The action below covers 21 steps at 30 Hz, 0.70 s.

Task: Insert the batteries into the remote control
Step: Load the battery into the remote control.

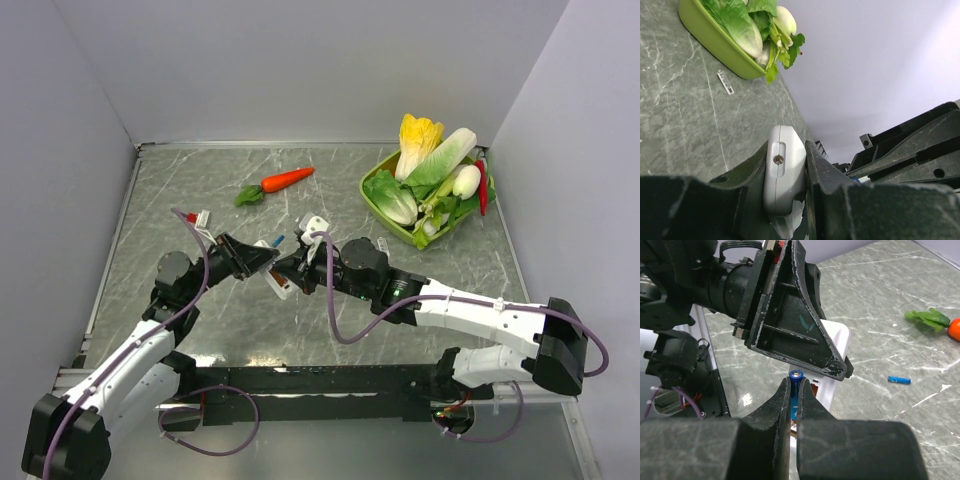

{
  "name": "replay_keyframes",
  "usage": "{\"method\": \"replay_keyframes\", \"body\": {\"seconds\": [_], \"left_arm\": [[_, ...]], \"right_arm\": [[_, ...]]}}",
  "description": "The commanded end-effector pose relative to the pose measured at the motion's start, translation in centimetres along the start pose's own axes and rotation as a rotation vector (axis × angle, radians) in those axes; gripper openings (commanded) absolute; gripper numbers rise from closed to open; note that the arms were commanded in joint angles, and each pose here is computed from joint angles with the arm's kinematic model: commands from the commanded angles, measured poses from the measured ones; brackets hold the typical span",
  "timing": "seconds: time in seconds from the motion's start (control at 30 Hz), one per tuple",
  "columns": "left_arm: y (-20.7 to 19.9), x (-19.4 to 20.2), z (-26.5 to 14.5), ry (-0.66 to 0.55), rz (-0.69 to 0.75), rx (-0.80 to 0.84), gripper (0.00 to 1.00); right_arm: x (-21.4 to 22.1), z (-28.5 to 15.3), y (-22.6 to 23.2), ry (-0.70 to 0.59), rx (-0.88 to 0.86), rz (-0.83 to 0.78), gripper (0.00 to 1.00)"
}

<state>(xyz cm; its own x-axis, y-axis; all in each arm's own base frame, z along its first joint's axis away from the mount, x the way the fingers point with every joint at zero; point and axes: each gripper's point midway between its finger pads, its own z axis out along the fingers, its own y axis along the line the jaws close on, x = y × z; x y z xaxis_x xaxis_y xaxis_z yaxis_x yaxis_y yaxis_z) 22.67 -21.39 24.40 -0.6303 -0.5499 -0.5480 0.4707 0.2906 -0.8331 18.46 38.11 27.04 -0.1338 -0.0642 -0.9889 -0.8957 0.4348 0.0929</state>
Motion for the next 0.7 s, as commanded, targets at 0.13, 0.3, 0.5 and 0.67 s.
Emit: {"method": "replay_keyframes", "body": {"seconds": [0.13,0.3,0.5,0.67], "left_arm": [[-2.1,-1.8,0.2,-0.048,0.047,0.032,0.01],[-2.2,-2.0,0.2,-0.052,0.048,0.019,0.01],[-2.2,-2.3,0.1,-0.064,0.045,0.009,0.01],[-2.2,-2.4,0.1,-0.067,0.039,0.002,0.01]], "right_arm": [[-0.5,0.9,-1.0,-0.061,0.071,-0.036,0.00],[0.4,1.3,-1.3,-0.048,0.093,-0.046,0.00],[1.1,1.6,-1.4,-0.037,0.090,-0.046,0.00],[1.7,1.8,-1.5,-0.021,0.099,-0.078,0.00]]}}
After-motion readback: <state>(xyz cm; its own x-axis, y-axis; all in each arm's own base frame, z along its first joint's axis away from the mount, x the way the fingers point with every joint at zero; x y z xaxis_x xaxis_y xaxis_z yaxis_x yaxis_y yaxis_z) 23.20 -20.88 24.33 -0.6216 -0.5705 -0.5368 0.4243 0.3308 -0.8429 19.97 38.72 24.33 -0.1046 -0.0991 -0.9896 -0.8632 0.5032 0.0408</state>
